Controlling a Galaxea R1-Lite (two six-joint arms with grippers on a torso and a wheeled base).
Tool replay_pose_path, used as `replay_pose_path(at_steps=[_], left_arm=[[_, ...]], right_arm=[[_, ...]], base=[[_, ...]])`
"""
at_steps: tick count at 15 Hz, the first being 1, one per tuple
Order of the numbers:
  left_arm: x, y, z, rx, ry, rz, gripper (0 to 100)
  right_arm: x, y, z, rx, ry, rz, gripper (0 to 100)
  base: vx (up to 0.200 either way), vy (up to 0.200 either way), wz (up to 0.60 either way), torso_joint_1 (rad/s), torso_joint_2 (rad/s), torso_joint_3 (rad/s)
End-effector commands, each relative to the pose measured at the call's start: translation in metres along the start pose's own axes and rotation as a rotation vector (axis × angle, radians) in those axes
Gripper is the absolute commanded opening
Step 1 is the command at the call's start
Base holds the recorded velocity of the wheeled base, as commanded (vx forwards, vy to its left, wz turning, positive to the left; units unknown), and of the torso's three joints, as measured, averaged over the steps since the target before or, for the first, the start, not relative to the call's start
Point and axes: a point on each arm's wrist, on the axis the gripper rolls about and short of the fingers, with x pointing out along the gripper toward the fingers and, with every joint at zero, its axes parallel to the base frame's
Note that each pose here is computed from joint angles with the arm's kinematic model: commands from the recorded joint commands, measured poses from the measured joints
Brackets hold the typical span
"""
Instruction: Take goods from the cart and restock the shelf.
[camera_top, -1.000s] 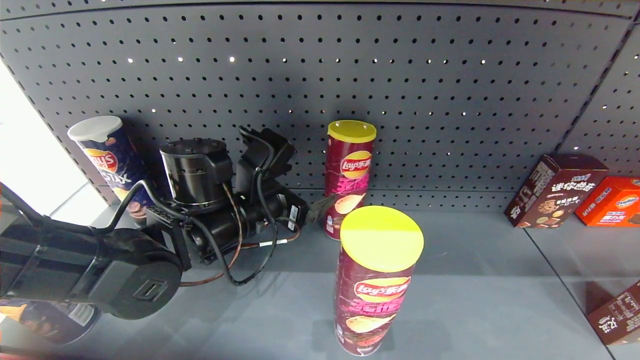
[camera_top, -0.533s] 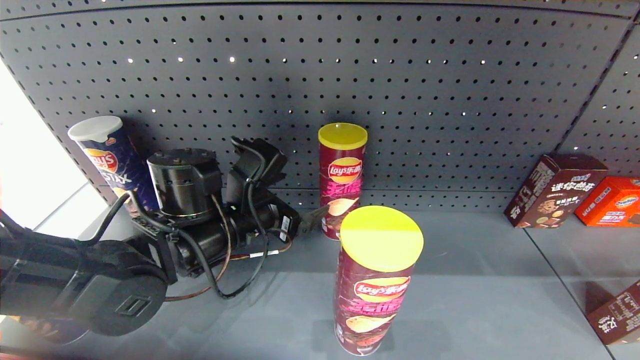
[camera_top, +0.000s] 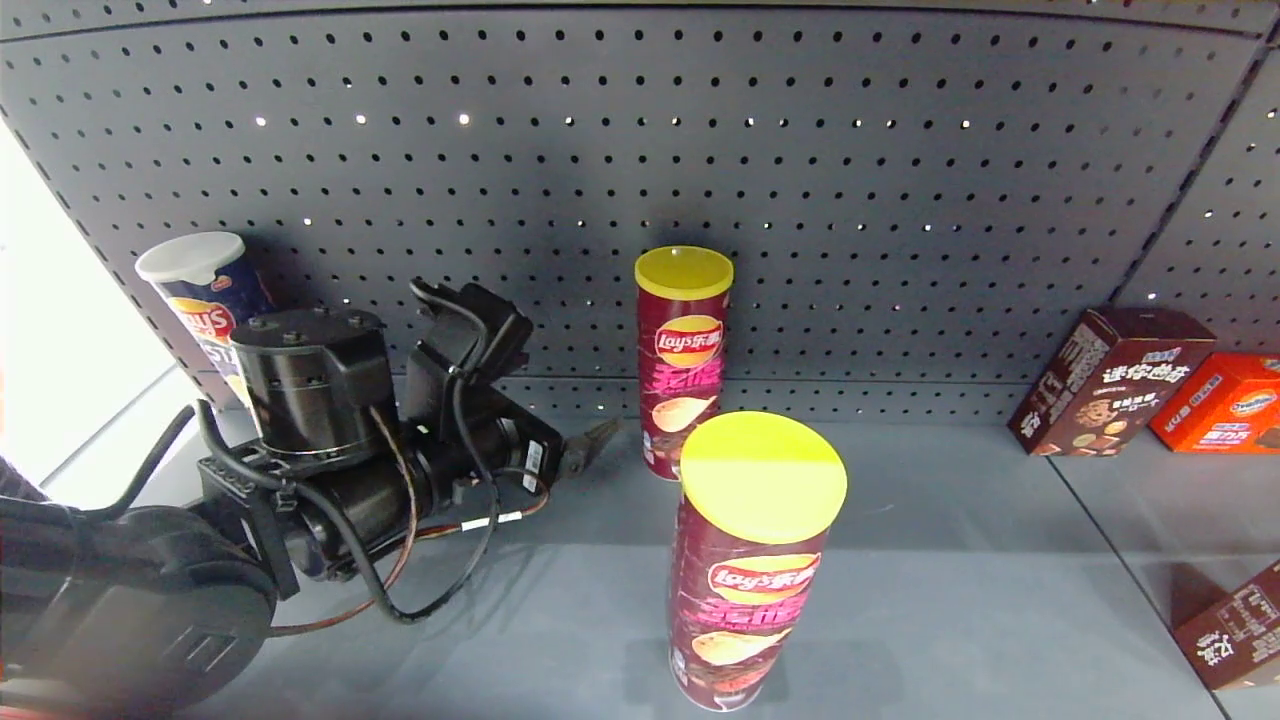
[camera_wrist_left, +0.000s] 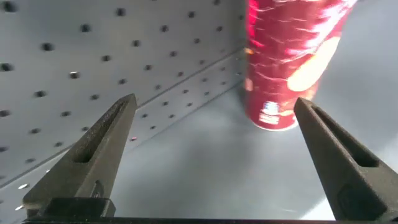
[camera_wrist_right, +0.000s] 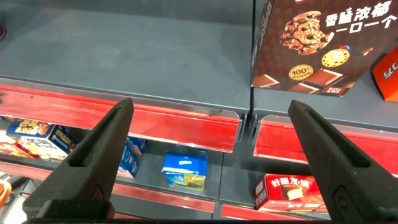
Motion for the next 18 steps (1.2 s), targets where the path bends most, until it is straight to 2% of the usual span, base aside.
replay_pose_path(at_steps=[1, 4, 8, 18], left_arm=[[0.005, 0.000, -0.001, 0.001, 0.009, 0.017, 100], [0.025, 0.003, -0.011, 0.016, 0.039, 0.038, 100], [0.036, 0.001, -0.017, 0.017, 0.058, 0.032, 100], [0.045, -0.003, -0.023, 0.015, 0.076, 0.019, 100]], right_arm=[[0.000, 0.000, 0.000, 0.000, 0.001, 0.000, 100], [0.000, 0.000, 0.000, 0.000, 0.001, 0.000, 100], [0.000, 0.000, 0.000, 0.000, 0.002, -0.001, 100], [0.000, 0.000, 0.000, 0.000, 0.002, -0.001, 100]], base=[[0.000, 0.000, 0.00, 0.000, 0.00, 0.000], [0.000, 0.000, 0.00, 0.000, 0.00, 0.000], [0.000, 0.000, 0.00, 0.000, 0.00, 0.000], [0.000, 0.000, 0.00, 0.000, 0.00, 0.000]])
